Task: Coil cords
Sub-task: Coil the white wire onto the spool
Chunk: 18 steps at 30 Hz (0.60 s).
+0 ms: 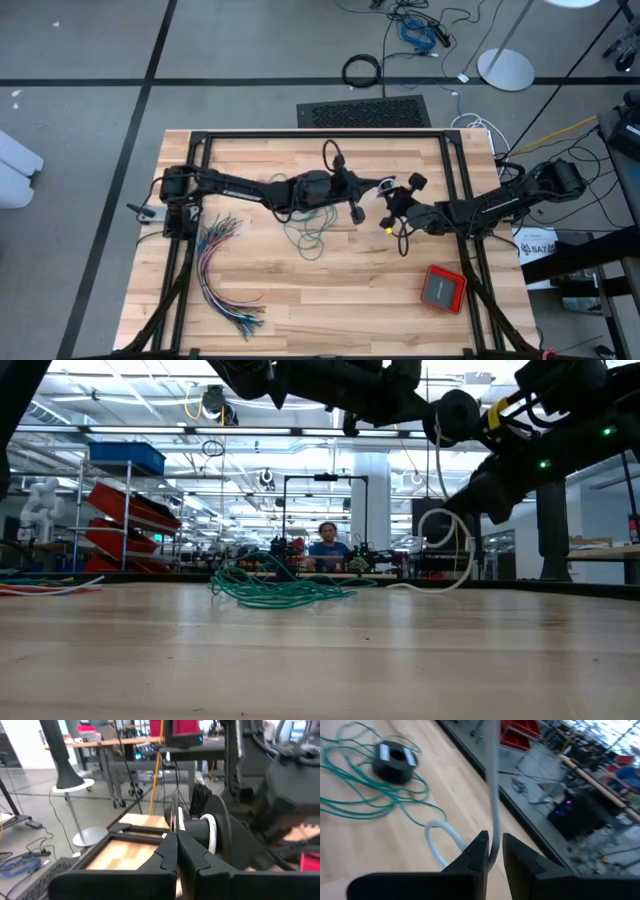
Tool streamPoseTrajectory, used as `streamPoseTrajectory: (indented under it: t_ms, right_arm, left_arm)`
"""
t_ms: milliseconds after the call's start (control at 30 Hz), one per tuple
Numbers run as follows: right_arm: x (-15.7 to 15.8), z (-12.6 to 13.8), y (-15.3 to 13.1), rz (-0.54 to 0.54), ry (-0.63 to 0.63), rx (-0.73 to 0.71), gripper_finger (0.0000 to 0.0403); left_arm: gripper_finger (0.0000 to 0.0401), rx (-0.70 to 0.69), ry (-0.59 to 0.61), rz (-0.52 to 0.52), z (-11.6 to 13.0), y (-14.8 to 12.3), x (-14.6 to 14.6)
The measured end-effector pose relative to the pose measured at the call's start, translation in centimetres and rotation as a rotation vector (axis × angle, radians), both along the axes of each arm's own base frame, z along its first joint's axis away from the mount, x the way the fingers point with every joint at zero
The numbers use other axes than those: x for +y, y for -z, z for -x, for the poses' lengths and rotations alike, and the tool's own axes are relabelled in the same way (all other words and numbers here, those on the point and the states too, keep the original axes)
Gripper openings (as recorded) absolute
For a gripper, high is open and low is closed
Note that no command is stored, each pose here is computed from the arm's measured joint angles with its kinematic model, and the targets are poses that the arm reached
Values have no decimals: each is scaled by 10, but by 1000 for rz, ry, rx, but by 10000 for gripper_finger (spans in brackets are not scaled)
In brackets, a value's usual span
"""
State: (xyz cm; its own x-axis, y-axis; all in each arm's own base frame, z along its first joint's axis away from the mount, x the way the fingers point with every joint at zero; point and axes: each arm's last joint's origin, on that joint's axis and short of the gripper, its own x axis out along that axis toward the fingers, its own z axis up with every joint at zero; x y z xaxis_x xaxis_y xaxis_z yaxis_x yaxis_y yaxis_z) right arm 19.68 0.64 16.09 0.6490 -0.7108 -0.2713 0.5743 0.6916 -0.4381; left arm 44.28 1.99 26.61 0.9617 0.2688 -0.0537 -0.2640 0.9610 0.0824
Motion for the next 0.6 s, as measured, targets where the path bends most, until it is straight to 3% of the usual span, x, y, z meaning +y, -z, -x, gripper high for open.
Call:
streamPoseTrajectory:
  t_ms: [267, 600]
  right_arm:
    - [-4, 12, 11, 33, 100, 24, 41]
    - [-2, 23, -6, 26, 40, -93, 41]
  left_arm:
    - [0, 138, 20, -18, 8, 0, -6]
    - [0, 347, -8, -43, 17, 14, -4]
